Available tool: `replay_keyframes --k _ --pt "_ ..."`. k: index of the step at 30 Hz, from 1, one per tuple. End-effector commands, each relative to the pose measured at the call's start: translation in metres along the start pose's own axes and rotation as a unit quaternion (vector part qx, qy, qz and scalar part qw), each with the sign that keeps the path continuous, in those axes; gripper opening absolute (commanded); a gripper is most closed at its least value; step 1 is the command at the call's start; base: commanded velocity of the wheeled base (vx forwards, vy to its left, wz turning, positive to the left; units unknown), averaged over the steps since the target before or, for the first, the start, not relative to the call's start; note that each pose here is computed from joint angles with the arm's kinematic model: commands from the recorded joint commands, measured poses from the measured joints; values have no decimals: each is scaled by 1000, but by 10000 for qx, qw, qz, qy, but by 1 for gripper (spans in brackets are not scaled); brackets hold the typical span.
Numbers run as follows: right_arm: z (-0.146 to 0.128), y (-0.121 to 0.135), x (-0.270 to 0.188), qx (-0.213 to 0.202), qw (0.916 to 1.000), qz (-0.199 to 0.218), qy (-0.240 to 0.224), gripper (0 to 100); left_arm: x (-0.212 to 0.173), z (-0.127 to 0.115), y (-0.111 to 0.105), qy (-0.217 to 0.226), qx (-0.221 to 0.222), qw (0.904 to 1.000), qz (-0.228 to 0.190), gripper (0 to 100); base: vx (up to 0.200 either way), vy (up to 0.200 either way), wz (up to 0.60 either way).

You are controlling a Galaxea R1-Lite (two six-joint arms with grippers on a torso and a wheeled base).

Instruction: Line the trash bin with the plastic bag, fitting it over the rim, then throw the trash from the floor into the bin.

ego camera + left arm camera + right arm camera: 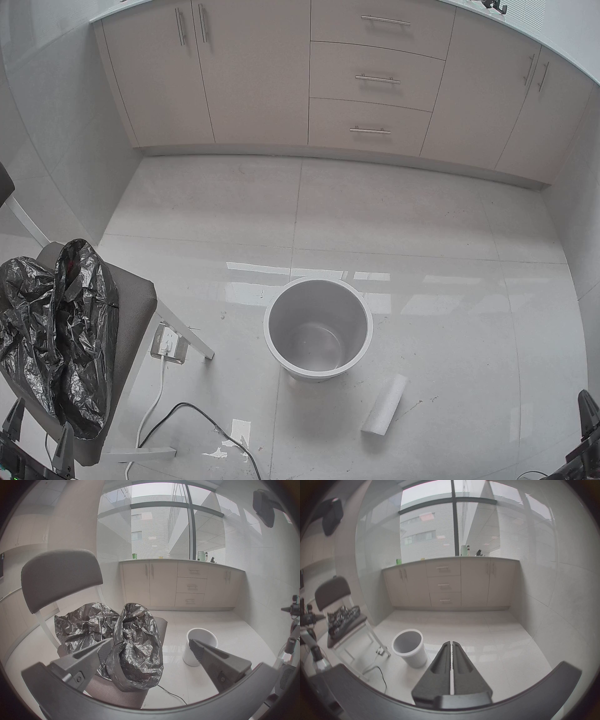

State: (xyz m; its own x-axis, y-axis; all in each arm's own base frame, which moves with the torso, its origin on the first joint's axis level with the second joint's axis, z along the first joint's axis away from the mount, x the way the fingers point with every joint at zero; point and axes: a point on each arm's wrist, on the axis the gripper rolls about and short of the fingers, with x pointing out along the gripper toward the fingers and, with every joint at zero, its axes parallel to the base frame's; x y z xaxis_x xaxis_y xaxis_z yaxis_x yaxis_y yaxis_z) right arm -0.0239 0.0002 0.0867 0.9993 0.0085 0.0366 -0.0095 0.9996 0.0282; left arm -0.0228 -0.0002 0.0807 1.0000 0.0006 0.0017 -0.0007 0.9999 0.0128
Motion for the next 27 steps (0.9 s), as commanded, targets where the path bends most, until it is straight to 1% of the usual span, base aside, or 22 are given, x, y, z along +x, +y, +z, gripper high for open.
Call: replay_keyframes --k 1,2,3,4,5,6,7,8,9,10,11,12,14,17,18,19,22,23,24,25,26,27 --pt "138 2 -6 1524 9830 469 -904 0 0 -5 0 -22 44 10000 -10 100 0 0 0" --pt "146 3 0 1208 9884 475 -790 0 0 -5 0 -22 36 10000 -10 100 0 0 0" --pt "148 3 3 1088 9900 477 -764 0 0 -5 0 -22 28 10000 -11 100 0 0 0" --pt "150 3 12 898 9930 481 -601 0 0 -3 0 -76 -2 10000 21 100 0 0 0" --pt "152 4 21 921 9930 540 -500 0 -5 17 0 -452 -95 9989 6 100 0 0 0" --pt "157 5 33 975 9921 639 -463 0 -16 64 1 -1109 -378 9931 -7 100 0 0 0" --pt "162 6 41 1030 9909 728 -479 0 -22 101 2 -1349 -698 9883 -102 100 0 0 0" --pt "162 6 41 1030 9909 728 -479 0 -22 101 2 -1349 -698 9883 -102 100 0 0 0" --pt "176 10 67 1159 9866 982 -597 0 -22 167 4 -1211 -1356 9829 -298 100 0 0 0" --pt "180 12 78 1180 9858 1031 -612 0 -23 179 4 -1076 -1332 9846 -340 100 0 0 0" --pt "182 14 89 1213 9853 1047 -599 0 -20 183 4 -837 -1255 9879 -359 100 0 0 0" --pt "184 16 101 1221 9851 1067 -580 0 -6 183 3 -478 -1140 9917 -367 100 0 0 0" --pt "184 20 127 1257 9842 1137 -512 0 21 181 2 -44 -877 9956 -322 100 0 0 0" --pt "181 29 158 1410 9799 1298 -555 0 62 183 1 134 -767 9966 -279 100 0 0 0" --pt "181 29 158 1410 9799 1298 -555 0 62 183 1 134 -767 9966 -279 100 0 0 0" --pt "177 33 180 1645 9760 1327 -529 0 100 187 1 314 -742 9967 -99 100 0 0 0" --pt "171 35 193 1900 9715 1322 -514 0 142 193 3 453 -593 9971 172 100 0 0 0" --pt "172 36 196 1961 9700 1333 -543 0 166 194 6 605 -439 9968 300 100 0 0 0" --pt "172 36 196 1961 9700 1333 -543 0 166 194 6 605 -439 9968 300 100 0 0 0" --pt "172 36 197 1963 9698 1331 -575 0 186 194 10 720 -325 9959 448 100 0 0 0" --pt "172 36 194 1941 9698 1361 -579 0 213 195 17 807 -216 9942 684 100 0 0 0" --pt "172 35 193 1934 9698 1362 -587 0 226 196 20 831 -187 9934 765 100 0 0 0"
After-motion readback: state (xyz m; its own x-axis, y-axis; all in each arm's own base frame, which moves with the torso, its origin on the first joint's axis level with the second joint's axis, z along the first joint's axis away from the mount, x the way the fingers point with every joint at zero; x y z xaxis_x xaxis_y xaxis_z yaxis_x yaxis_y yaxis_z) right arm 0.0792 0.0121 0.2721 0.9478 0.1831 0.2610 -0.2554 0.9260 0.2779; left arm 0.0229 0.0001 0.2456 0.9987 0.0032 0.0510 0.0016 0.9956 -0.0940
